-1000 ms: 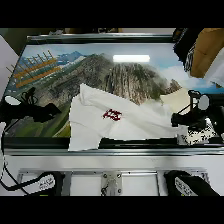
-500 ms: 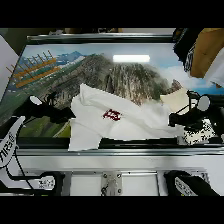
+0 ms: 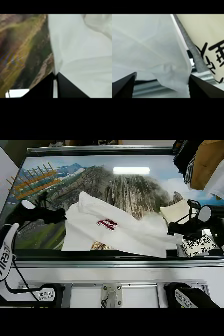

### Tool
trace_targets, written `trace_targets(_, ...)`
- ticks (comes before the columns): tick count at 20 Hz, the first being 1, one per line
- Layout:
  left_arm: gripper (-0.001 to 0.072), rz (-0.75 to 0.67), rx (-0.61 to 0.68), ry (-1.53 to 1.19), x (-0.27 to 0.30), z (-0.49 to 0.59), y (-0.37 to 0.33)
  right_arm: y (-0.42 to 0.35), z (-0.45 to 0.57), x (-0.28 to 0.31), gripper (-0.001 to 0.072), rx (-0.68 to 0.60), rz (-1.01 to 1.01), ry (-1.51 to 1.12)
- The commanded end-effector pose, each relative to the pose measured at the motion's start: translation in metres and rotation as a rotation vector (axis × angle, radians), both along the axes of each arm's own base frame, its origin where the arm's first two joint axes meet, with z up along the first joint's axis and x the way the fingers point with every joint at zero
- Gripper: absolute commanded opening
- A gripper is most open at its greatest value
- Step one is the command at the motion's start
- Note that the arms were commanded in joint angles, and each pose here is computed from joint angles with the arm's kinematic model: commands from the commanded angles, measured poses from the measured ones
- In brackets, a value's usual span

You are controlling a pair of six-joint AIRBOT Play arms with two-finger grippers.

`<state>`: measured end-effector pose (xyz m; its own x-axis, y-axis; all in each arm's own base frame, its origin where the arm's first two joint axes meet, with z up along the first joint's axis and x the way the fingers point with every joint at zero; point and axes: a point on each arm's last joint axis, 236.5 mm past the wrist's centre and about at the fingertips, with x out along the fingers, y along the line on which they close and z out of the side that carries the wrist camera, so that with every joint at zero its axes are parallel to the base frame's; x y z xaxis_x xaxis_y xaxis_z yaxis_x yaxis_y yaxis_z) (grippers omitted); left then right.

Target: Fold the clothes and pants, and hang the long-sleeved shirts on hangers.

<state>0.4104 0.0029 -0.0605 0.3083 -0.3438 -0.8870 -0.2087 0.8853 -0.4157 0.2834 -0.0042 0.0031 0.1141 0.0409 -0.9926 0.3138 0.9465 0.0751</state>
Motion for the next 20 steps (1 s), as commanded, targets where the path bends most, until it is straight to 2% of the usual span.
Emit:
trace_targets(1, 0.0013, 0.157, 0.079, -0.055, -0.011, 0.029, 0.076, 0.003, 0.015, 0.037, 0.071, 0.011, 0.021, -0.093)
trace_targets(5, 0.0013, 0.335, 0.076, -0.018, -0.06, 0.014, 0.124, 0.023, 0.025, 0.091, 0.071, 0.064, 0.064, -0.169)
trace_targets(7, 0.0014, 0.389, 0.06, 0.022, -0.081, 0.0, 0.133, 0.018, 0.028, 0.11, 0.071, 0.031, 0.092, -0.19)
trace_targets(10, 0.0014, 0.431, 0.043, 0.052, -0.096, -0.007, 0.141, -0.012, 0.045, 0.128, 0.071, -0.093, 0.099, -0.233)
trace_targets(12, 0.0013, 0.436, 0.041, 0.055, -0.097, -0.007, 0.143, -0.013, 0.058, 0.131, 0.071, -0.08, 0.084, -0.259)
trace_targets(15, 0.0014, 0.392, 0.041, 0.056, -0.093, -0.007, 0.131, 0.028, 0.04, 0.099, 0.071, 0.049, 0.147, -0.144)
trace_targets(20, 0.0014, 0.291, 0.05, 0.047, -0.081, -0.007, 0.102, 0.108, -0.05, 0.003, 0.071, 0.248, 0.192, 0.113)
